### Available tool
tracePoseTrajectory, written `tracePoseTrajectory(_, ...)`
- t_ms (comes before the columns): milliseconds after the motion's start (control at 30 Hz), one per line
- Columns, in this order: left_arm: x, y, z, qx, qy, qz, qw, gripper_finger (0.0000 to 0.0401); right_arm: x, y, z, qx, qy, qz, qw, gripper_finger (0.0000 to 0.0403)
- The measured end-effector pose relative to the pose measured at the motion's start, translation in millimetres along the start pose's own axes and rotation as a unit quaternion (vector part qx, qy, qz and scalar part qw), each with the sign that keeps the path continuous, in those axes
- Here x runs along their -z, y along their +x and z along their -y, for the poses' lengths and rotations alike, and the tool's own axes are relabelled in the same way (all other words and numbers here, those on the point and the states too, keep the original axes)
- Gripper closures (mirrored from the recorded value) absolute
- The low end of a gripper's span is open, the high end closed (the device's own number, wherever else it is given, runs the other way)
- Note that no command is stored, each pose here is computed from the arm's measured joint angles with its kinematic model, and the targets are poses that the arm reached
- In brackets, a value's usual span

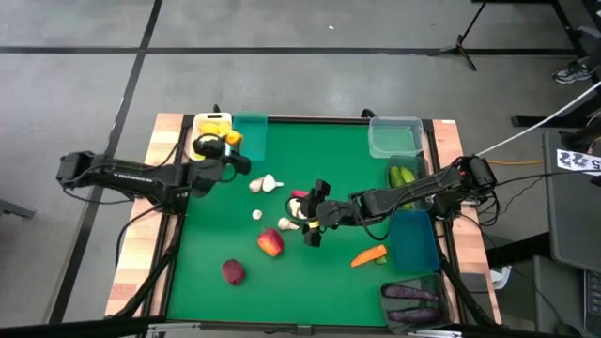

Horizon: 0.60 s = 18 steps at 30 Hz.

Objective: Sort produce into baskets
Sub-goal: Put the yellow lemon into the white bin, then put the white garlic into the transparent bin

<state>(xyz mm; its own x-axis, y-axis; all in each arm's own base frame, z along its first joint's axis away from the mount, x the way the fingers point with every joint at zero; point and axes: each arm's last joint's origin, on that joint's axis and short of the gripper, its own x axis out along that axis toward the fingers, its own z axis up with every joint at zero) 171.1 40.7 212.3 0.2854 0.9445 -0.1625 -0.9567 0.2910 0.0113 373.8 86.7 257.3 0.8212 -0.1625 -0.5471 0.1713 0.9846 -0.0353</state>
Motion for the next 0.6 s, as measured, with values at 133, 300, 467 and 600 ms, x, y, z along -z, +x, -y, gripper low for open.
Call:
tracePoseTrajectory(133, 13, 15, -21, -0.079, -0.008, -0.041, 0.996, 0.0217, 1, 0, 0, 0.001, -0.002, -0.005, 1.000, 0.0095)
tracePoseTrajectory(300, 21, 26, -37, -0.127, -0.016, -0.083, 0.988, 0.0189, 3, 0, 1, 0.003, -0.001, -0.013, 1.000, 0.0095)
tracePoseTrajectory(467, 22, 33, -45, -0.143, 0.001, -0.102, 0.984, 0.0137, 4, 0, 1, 0.003, 0.002, -0.022, 1.000, 0.0095)
tracePoseTrajectory(600, 23, 35, -45, -0.115, -0.013, -0.132, 0.984, 0.0109, 4, 0, 0, -0.008, 0.003, -0.025, 1.000, 0.0095)
